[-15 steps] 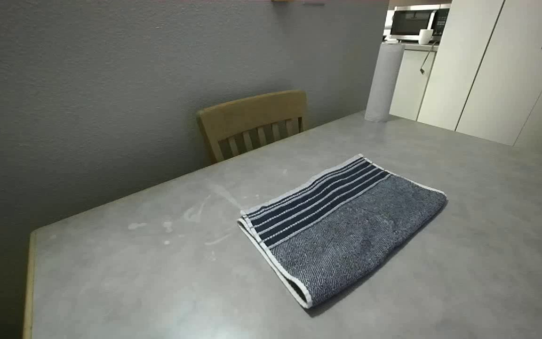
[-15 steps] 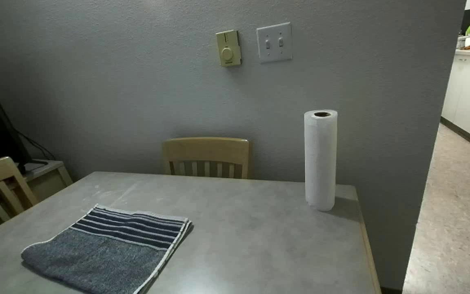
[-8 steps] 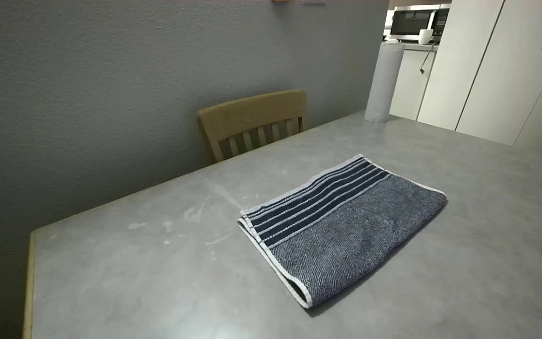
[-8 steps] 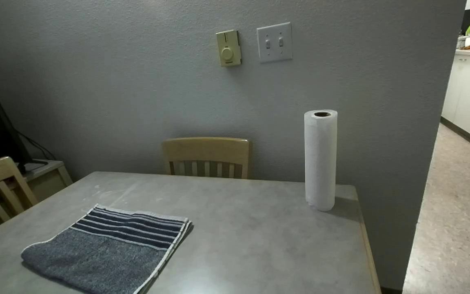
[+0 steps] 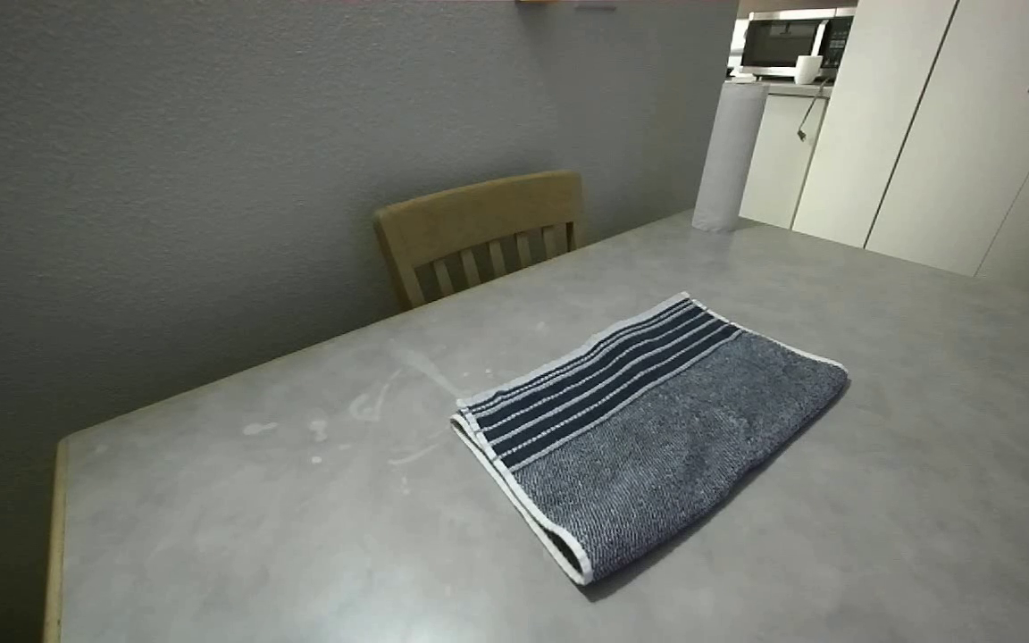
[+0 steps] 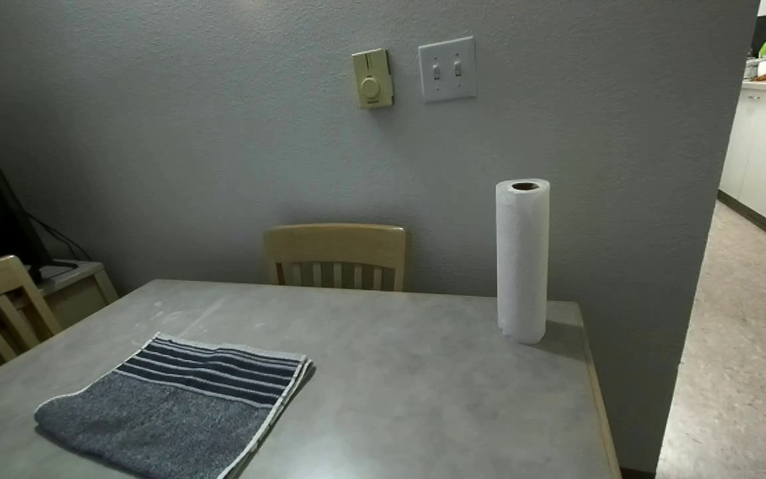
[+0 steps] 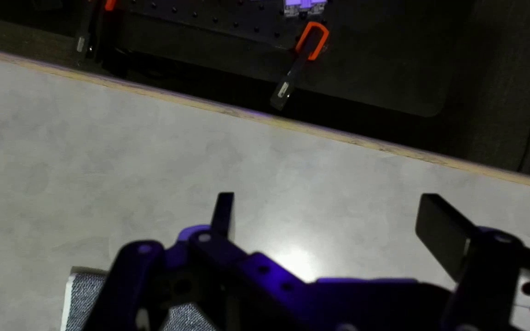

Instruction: Fold the gray towel

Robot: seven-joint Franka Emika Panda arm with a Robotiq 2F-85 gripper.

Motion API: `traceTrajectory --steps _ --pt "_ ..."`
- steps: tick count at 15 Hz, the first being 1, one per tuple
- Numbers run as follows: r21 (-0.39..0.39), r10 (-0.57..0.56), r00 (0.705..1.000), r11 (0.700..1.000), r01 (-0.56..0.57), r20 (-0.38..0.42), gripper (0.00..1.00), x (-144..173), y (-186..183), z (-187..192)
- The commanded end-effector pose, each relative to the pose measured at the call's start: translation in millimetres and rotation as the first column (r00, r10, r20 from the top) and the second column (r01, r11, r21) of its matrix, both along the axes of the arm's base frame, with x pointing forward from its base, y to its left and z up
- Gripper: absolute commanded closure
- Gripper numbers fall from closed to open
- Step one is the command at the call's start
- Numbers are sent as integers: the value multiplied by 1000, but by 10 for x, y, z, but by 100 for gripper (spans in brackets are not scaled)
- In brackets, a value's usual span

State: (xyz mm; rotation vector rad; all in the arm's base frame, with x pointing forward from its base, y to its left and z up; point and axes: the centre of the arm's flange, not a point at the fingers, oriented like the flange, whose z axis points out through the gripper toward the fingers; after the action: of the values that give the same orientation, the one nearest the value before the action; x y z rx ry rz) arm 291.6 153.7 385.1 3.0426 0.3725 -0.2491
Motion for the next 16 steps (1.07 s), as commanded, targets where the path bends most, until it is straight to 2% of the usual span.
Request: traceTrajectory --steps 1,4,8,10,16 --pt "-17 -26 1000 1000 26 3 0 166 -33 -162" --pt "-15 -36 999 999 36 2 0 267 -16 -270" --pt "30 -53 996 998 51 66 0 436 25 -409" --pt "40 -62 994 998 59 87 0 402 11 -396" --pt "29 -63 996 998 61 62 0 401 57 -368"
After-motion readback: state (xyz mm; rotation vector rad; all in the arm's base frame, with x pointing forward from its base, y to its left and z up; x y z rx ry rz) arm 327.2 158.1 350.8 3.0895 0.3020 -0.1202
